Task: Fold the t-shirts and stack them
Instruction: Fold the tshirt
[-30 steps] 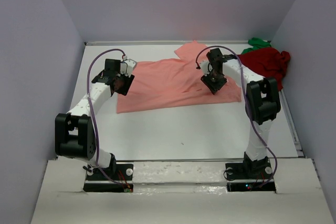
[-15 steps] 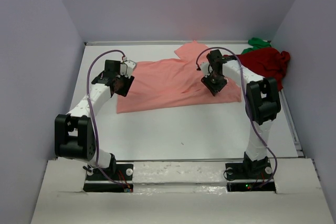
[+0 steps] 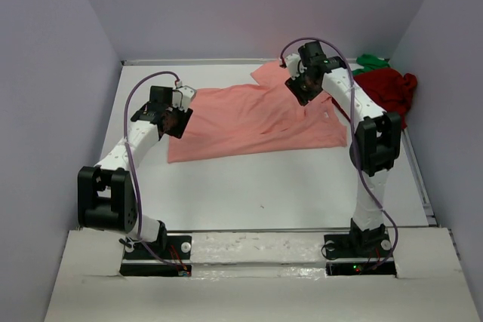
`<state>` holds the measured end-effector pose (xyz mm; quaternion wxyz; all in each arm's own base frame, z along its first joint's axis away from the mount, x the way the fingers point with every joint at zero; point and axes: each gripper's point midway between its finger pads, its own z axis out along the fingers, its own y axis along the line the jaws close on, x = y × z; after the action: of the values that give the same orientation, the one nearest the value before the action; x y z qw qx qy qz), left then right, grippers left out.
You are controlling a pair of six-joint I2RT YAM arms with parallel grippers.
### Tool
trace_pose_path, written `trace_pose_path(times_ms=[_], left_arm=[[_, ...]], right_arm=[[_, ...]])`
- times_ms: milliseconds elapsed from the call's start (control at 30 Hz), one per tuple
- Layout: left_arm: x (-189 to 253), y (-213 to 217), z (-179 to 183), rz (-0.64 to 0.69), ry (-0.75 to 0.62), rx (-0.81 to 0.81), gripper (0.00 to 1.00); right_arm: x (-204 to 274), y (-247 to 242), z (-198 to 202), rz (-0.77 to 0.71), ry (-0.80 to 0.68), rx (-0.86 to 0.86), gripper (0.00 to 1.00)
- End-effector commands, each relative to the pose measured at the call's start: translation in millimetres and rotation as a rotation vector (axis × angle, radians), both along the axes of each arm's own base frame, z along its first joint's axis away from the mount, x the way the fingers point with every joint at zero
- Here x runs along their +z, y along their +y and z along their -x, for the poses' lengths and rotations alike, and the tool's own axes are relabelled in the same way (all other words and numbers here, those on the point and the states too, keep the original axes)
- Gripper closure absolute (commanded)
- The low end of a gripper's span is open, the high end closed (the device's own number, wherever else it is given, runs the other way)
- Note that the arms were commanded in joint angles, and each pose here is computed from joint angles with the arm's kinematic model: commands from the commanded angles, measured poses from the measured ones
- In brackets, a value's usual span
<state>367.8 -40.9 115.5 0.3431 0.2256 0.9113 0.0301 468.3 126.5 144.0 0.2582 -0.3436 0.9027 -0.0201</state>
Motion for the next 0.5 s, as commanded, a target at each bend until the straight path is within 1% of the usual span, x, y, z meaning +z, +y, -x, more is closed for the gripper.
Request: trace_pose_path(times_ms=[0,267,467], left_arm=[[6.7,-1.6,3.5,0.002,-0.024,-0.014,0.42],[1.6,-1.7,4.9,0.002,-0.013,-0.015,0.42],[-1.6,-1.4,6.1,0.0,-0.005,-0.016,0.42]], right_arm=[[-17.7,0.0,-3.1,0.015,0.047,-0.003,0.53],[-51.8,-2.4,1.9,0.043,0.116,0.002,0.53],[-63.6,-3.2,6.9,0.048,0.143,0.006,0.53]])
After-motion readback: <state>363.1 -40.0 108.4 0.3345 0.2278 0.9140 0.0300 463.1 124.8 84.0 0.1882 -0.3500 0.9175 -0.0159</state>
